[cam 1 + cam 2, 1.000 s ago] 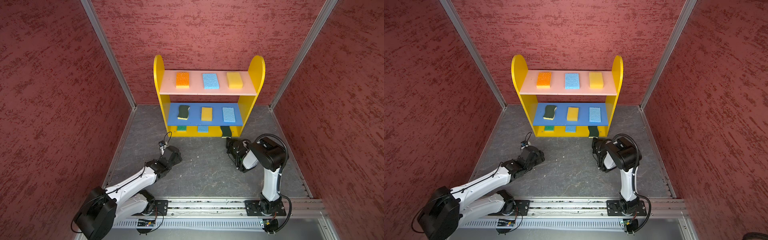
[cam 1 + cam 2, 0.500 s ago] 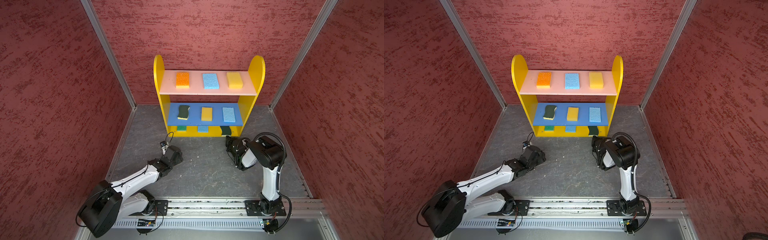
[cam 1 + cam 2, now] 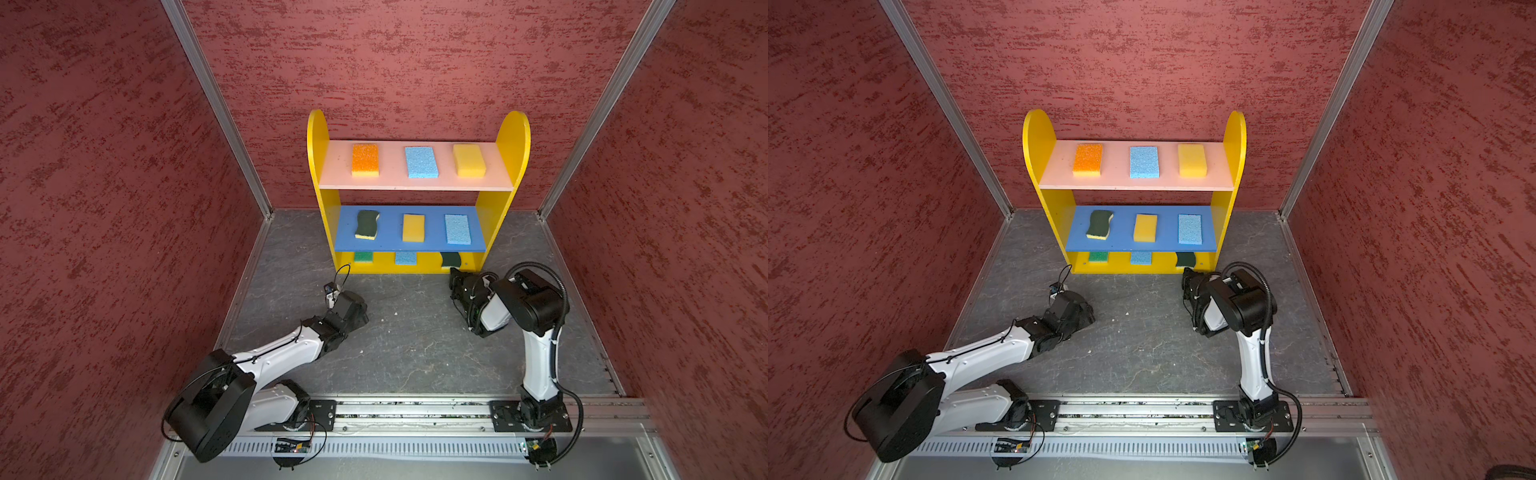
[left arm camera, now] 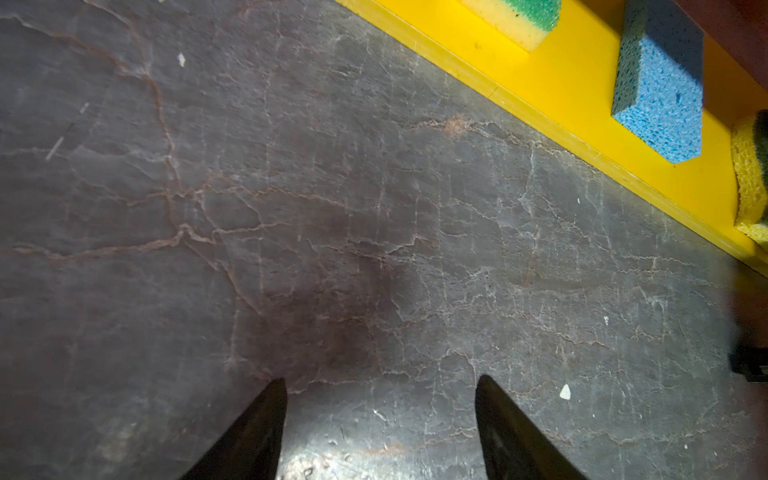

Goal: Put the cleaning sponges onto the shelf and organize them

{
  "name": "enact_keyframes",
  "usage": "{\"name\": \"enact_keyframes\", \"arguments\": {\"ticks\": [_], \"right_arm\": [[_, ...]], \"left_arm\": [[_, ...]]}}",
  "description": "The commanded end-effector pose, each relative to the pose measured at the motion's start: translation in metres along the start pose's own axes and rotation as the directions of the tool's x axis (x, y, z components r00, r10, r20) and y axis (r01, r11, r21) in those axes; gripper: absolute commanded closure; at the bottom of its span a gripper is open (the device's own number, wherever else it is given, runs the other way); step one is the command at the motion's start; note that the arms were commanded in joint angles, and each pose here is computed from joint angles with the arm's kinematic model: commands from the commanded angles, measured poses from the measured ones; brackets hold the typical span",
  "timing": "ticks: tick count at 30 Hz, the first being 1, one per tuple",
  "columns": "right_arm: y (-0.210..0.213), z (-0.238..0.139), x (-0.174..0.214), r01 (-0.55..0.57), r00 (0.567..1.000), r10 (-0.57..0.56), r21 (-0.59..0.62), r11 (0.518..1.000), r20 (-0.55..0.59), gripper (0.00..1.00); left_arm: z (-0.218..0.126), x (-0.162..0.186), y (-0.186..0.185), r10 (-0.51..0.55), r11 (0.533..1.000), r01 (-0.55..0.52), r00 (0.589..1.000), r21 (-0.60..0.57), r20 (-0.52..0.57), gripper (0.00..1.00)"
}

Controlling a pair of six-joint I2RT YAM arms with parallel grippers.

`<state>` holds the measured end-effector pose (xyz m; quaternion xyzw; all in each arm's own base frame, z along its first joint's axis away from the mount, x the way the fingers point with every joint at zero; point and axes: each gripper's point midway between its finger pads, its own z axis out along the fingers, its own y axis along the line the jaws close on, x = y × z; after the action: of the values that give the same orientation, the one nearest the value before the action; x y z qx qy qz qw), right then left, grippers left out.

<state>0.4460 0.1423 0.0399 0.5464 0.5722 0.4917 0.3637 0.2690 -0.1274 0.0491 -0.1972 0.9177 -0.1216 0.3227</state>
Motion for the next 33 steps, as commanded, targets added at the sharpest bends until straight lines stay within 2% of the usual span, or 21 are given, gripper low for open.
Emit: {"name": "enact_keyframes", "arguments": {"ticks": [1, 33], "right_arm": [[-0.044, 0.002, -0.006, 0.003, 1.0, -0.003, 0.137, 0.991, 0.0, 1.0], [-0.056, 0.017, -0.01, 0.004, 1.0, -0.004, 0.155, 0.988, 0.0, 1.0]], "left_arm": [[0.002, 0.003, -0.002, -0.005, 1.0, 0.005, 1.0, 0.011, -0.002, 0.28], [0.016, 0.014, -0.006, -0.003, 1.0, 0.003, 0.999, 0.003, -0.036, 0.28]]}}
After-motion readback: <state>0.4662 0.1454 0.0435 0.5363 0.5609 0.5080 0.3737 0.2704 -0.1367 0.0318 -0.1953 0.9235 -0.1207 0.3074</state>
